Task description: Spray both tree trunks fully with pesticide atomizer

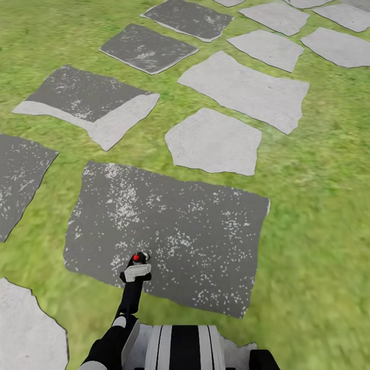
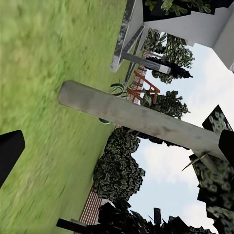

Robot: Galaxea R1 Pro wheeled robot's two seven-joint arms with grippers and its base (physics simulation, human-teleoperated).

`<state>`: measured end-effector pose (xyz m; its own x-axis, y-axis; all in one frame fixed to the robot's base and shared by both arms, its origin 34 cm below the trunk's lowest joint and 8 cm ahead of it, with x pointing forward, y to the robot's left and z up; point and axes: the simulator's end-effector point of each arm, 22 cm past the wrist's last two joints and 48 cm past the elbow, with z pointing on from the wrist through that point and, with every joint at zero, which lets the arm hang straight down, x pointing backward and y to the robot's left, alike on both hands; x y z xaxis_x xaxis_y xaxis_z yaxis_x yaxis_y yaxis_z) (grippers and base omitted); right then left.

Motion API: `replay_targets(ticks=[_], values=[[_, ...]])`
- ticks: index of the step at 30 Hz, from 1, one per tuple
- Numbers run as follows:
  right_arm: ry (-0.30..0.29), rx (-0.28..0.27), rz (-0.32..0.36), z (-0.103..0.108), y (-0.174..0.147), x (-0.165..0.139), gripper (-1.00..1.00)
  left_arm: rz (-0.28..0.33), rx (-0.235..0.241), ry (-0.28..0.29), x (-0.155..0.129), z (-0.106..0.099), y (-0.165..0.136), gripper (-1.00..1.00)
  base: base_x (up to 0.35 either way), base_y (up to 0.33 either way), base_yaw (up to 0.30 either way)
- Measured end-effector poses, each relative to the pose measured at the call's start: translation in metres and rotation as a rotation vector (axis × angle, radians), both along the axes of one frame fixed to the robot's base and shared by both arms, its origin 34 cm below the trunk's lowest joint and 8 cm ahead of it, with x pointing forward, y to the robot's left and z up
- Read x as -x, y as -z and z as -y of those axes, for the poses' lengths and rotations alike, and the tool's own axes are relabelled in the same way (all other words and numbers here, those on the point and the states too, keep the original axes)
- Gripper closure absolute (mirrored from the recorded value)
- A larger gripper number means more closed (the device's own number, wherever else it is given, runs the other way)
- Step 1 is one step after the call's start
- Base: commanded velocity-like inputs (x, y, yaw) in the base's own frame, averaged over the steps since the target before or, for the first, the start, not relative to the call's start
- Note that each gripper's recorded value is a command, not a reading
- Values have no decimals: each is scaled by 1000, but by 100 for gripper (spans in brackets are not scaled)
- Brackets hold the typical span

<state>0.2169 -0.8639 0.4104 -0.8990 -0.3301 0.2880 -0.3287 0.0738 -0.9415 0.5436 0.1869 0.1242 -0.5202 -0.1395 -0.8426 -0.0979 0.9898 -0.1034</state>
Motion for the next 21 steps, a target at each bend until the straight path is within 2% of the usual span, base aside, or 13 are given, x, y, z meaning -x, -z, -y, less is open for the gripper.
replay_targets(ticks=[16, 21], values=[[0, 2, 17, 0, -3, -2, -100, 14, 0, -6, -5, -1, -7, 100, 0, 0, 0], [11, 80, 23, 16, -28, -10, -100, 41, 0, -1, -13, 1, -15, 100, 0, 0, 0]])
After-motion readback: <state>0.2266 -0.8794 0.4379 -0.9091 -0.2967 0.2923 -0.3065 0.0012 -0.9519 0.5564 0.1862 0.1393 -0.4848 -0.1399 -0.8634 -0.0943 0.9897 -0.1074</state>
